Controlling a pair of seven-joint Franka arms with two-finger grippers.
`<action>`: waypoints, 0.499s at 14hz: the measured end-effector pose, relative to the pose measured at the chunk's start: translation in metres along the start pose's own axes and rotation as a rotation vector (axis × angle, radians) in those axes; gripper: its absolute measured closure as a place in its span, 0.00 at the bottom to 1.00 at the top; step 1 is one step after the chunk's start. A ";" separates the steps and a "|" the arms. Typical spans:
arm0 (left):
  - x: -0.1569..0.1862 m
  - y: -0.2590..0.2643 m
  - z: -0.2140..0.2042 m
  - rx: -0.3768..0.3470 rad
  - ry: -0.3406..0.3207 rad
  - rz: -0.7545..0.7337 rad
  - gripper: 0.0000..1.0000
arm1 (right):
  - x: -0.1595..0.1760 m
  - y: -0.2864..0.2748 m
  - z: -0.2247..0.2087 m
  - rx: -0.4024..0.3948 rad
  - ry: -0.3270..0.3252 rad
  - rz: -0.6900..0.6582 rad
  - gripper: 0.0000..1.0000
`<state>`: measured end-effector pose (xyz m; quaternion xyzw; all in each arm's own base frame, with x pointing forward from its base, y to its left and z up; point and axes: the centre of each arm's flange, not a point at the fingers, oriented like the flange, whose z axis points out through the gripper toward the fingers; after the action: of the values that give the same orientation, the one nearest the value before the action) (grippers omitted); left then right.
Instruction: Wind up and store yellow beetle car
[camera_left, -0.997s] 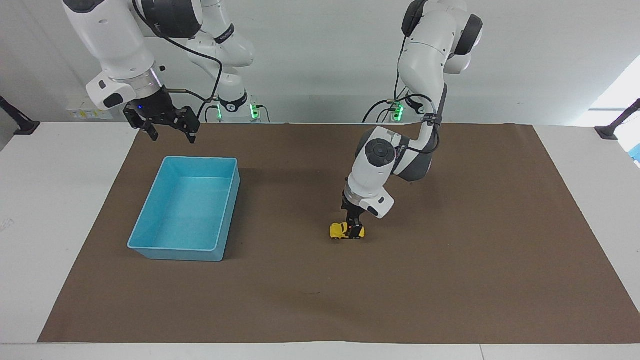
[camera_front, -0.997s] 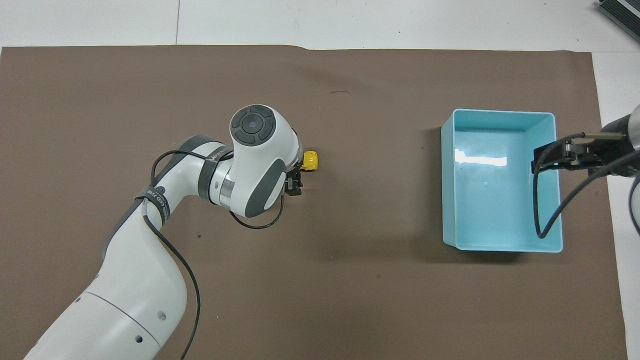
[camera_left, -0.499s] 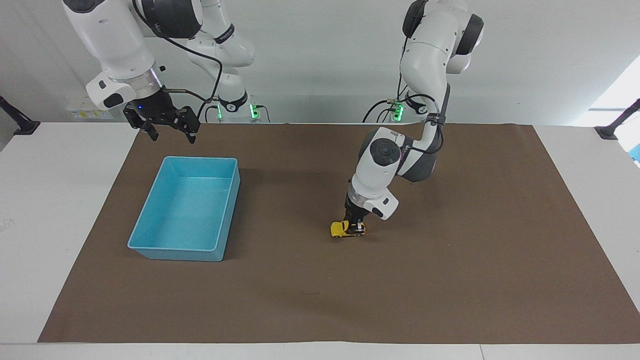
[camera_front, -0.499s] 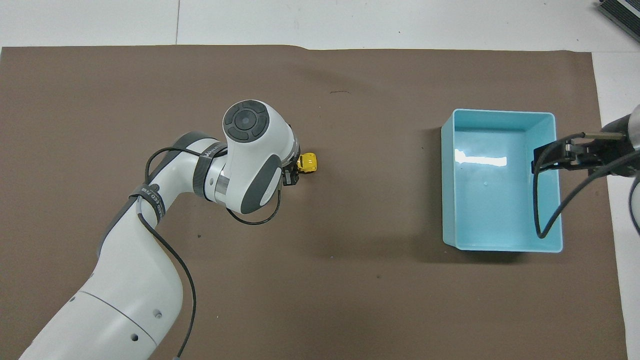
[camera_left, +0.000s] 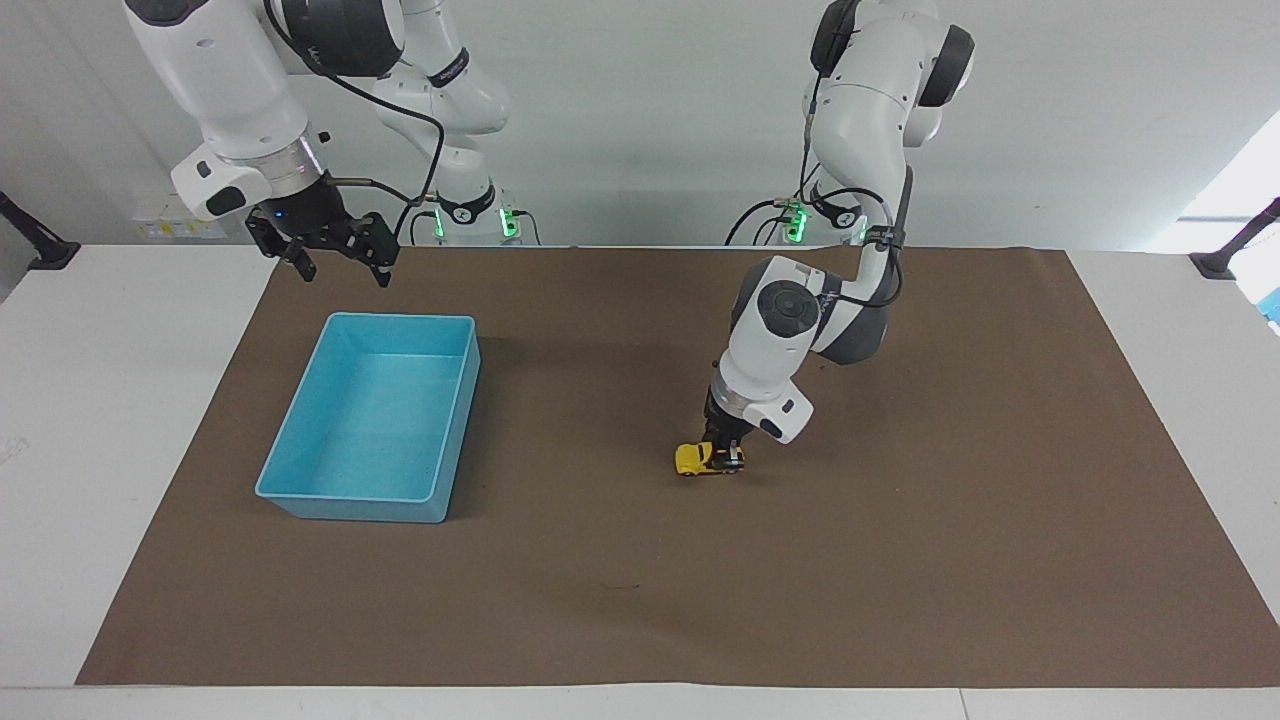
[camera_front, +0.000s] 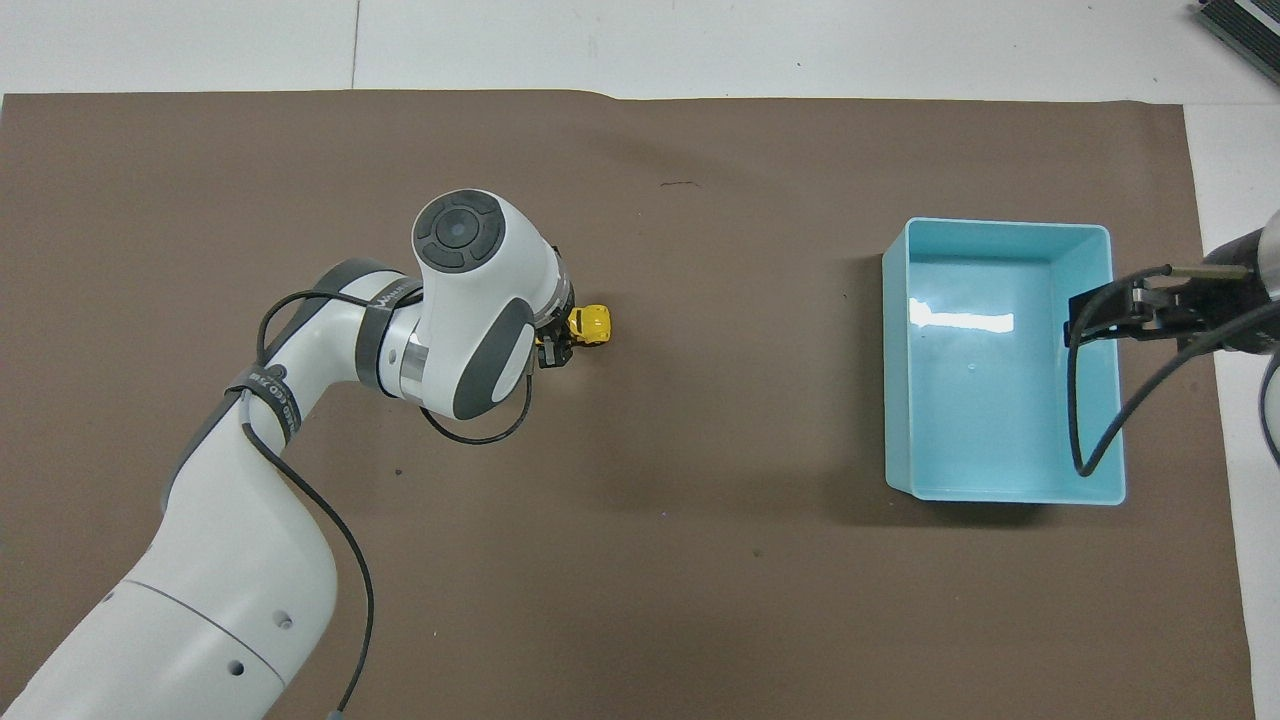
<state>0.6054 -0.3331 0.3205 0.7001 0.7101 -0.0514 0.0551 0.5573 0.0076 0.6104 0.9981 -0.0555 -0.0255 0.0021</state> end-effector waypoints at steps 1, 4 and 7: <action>0.014 0.004 -0.002 0.006 0.004 -0.003 0.59 | 0.000 0.000 0.000 0.000 0.000 0.000 0.00; 0.054 0.014 -0.008 0.019 0.013 -0.011 0.59 | 0.000 0.000 0.000 0.000 0.000 0.000 0.00; 0.080 0.020 -0.012 0.026 0.018 -0.013 0.59 | 0.000 0.000 0.000 0.000 0.000 0.000 0.00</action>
<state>0.6238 -0.2520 0.3206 0.6964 0.7145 -0.0548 0.0394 0.5573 0.0075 0.6104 0.9981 -0.0556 -0.0255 0.0021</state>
